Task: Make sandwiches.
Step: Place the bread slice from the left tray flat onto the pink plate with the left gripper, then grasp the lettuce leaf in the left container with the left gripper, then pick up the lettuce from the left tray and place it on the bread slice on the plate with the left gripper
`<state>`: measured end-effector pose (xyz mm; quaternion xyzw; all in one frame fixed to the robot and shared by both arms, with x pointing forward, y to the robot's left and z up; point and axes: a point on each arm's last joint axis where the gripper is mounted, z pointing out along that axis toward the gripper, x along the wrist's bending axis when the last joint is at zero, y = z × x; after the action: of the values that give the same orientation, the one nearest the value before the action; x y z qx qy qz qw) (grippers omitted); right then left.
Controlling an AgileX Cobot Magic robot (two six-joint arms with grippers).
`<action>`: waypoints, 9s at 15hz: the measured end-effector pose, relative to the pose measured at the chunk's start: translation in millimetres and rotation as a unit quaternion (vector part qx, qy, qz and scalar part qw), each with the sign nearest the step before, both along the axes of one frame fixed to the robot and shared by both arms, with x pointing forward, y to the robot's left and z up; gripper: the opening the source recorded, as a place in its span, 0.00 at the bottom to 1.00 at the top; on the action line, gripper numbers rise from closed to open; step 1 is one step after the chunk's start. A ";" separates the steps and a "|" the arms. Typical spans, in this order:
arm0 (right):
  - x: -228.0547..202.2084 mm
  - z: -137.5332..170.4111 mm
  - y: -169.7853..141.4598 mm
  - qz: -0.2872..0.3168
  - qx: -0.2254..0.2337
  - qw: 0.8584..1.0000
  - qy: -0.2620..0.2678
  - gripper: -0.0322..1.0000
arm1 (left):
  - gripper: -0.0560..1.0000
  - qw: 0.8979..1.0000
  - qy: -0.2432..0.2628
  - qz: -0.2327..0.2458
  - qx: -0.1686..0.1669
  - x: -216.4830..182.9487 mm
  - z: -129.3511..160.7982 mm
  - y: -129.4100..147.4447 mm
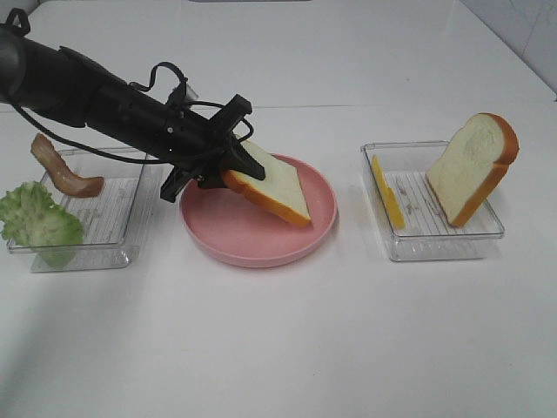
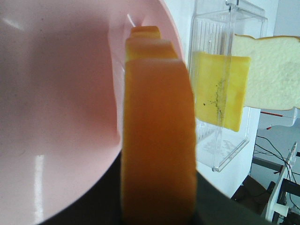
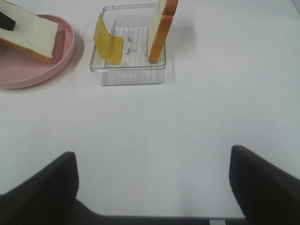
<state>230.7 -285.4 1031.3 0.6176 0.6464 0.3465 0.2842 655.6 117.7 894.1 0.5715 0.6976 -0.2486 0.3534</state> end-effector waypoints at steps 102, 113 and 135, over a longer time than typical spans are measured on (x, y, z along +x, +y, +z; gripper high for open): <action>0.0 0.0 0.2 0.001 0.001 1.000 0.000 0.86 | 0.06 0.987 -0.131 -0.096 0.005 -24.3 96.9 10.6; 0.0 0.1 0.7 0.002 0.003 1.000 0.000 0.86 | 0.06 0.993 -0.090 -0.053 -0.050 -1.6 11.8 0.2; 0.0 0.1 0.7 0.002 0.003 1.000 0.000 0.86 | 0.27 0.988 -0.115 -0.092 0.052 -1.4 -7.2 10.0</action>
<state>230.7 -284.7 1031.4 0.6171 0.6464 0.3494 0.2815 654.2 127.8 886.8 0.6757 0.6087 -0.1761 0.3767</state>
